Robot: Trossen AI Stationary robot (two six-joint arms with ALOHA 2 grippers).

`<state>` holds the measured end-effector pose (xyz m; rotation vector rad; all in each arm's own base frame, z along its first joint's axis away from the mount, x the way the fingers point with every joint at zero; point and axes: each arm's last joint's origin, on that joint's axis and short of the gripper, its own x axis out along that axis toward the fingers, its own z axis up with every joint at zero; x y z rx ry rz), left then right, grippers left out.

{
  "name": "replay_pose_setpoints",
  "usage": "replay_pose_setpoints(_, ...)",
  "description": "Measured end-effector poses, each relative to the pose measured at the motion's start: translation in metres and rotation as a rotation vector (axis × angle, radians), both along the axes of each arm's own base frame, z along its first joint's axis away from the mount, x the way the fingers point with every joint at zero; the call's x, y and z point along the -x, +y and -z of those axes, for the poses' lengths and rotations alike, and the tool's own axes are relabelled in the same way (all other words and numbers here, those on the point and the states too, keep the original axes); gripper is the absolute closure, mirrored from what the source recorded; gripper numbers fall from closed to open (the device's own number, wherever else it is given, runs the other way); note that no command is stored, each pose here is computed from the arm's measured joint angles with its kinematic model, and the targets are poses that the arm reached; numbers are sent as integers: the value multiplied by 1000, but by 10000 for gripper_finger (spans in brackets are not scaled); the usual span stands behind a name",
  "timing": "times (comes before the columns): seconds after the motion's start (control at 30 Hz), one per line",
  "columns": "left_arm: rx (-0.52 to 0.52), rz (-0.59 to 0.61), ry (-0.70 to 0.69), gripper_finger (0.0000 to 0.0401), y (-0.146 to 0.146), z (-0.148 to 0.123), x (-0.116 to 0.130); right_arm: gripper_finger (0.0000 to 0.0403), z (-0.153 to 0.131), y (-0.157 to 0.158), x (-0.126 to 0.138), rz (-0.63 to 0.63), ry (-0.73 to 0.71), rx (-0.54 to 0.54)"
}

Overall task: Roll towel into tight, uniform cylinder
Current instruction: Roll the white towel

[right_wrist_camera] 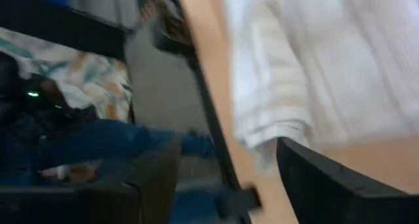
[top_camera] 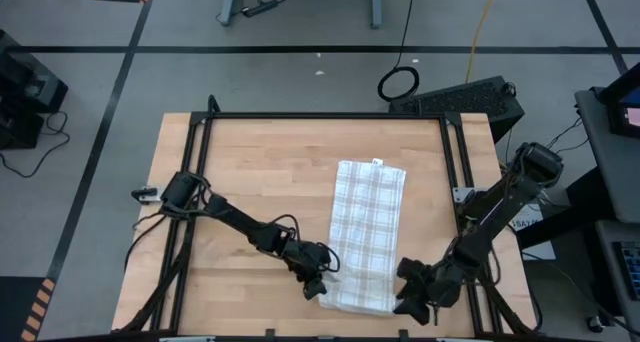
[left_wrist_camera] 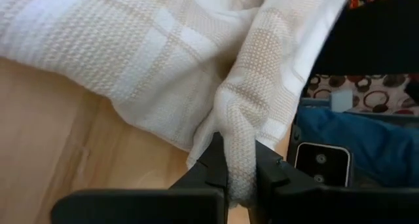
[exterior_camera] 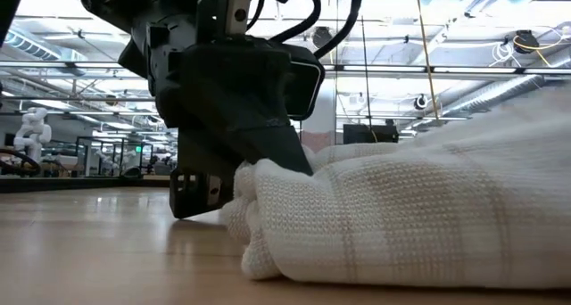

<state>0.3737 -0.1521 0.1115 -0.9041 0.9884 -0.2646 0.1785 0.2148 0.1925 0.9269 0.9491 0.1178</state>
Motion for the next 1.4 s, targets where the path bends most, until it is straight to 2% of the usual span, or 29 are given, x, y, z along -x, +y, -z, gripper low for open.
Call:
replay_pose_setpoints(0.1,13,-19,13,376,2,0,-1,164,-13,9,1,-9,-127,71)
replay_pose_setpoints(0.2,24,-37,24,376,4,0,-2,183,-16,18,-3,-42,-183,131)
replay_pose_setpoints(0.33,27,-43,25,376,6,0,-2,213,-13,27,-10,-66,-175,196)
replay_pose_setpoints(0.47,28,-46,24,376,7,0,-3,221,-13,29,-12,-91,-170,277)
replay_pose_setpoints(0.63,36,-42,34,376,10,0,-4,179,-10,27,-15,-116,-219,410)
replay_pose_setpoints(0.77,40,-45,34,376,12,0,-4,127,-8,23,-17,-123,-206,445)
replay_pose_setpoints(0.87,41,-49,36,376,14,0,-5,101,-4,25,-18,-136,-201,464)
replay_pose_setpoints(1.03,42,-54,37,376,15,0,-6,92,12,31,-22,-169,-178,478)
replay_pose_setpoints(1.17,43,-54,37,376,15,0,-6,92,25,32,-26,-159,-167,529)
replay_pose_setpoints(1.4,55,-66,49,376,15,0,-6,91,34,31,-28,-179,-145,576)
